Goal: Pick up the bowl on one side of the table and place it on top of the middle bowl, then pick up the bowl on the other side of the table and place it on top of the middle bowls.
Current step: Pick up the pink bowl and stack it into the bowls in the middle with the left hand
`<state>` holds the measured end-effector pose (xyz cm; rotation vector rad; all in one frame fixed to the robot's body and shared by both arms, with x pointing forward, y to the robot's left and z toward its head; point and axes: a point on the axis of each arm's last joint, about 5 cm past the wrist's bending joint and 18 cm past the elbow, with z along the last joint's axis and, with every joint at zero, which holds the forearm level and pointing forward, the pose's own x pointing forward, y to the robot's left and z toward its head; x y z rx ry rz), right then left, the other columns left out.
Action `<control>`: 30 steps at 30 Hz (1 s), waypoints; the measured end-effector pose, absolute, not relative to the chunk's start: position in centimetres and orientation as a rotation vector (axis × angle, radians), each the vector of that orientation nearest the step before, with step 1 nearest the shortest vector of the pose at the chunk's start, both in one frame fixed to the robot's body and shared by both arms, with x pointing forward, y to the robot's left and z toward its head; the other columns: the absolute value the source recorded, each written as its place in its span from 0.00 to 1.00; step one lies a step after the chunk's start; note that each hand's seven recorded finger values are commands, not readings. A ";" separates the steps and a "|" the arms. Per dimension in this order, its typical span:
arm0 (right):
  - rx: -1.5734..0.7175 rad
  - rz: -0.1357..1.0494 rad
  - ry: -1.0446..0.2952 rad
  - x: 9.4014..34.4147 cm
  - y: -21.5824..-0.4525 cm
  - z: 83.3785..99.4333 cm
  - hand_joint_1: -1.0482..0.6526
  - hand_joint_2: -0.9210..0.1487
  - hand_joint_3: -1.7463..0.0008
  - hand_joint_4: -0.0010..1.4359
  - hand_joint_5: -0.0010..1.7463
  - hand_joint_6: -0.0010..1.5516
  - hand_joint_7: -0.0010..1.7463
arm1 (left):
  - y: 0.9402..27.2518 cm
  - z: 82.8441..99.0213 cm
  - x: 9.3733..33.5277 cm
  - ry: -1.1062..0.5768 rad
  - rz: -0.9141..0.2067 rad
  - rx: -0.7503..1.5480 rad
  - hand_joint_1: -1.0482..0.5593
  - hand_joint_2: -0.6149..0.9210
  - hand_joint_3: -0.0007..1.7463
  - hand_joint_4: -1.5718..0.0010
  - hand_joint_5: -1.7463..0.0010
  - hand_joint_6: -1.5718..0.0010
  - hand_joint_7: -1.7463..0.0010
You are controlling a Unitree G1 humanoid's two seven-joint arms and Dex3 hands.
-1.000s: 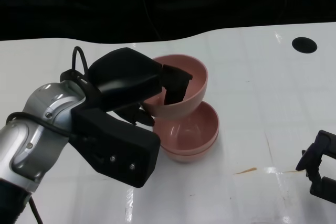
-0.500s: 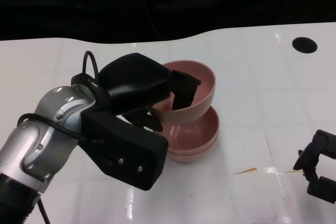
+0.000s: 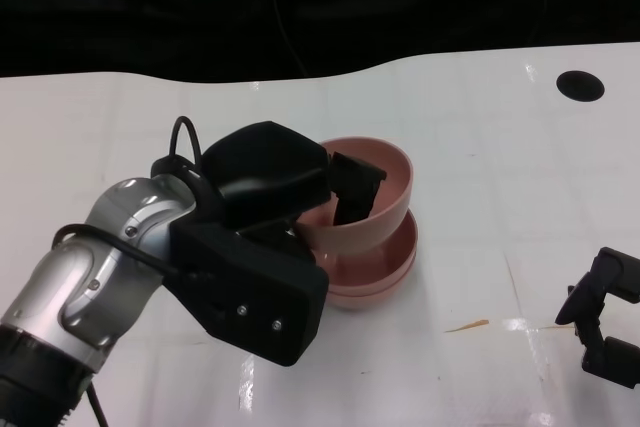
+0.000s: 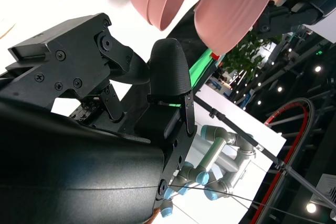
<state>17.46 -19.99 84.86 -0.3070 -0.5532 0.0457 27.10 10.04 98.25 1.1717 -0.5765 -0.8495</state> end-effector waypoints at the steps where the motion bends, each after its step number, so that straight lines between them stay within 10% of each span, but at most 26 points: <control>1: -0.307 0.045 -0.554 17.5 -20.0 84.9 0.57 0.34 0.35 0.59 0.98 0.51 0.88 | 10.0 98.1 27.1 -0.574 -0.851 1.170 0.59 0.99 0.08 0.56 0.00 0.62 0.07; 16: -0.304 0.044 -0.554 17.5 -19.9 84.9 0.56 0.33 0.36 0.59 0.99 0.51 0.88 | 8.8 96.9 27.4 -0.564 -0.903 1.203 0.59 1.00 0.03 0.56 0.02 0.42 0.51; 30: -0.299 0.044 -0.554 17.5 -19.8 84.8 0.57 0.31 0.37 0.59 0.99 0.51 0.88 | 8.7 95.8 28.1 -0.553 -0.897 1.197 0.61 1.00 0.03 0.55 0.00 0.51 0.31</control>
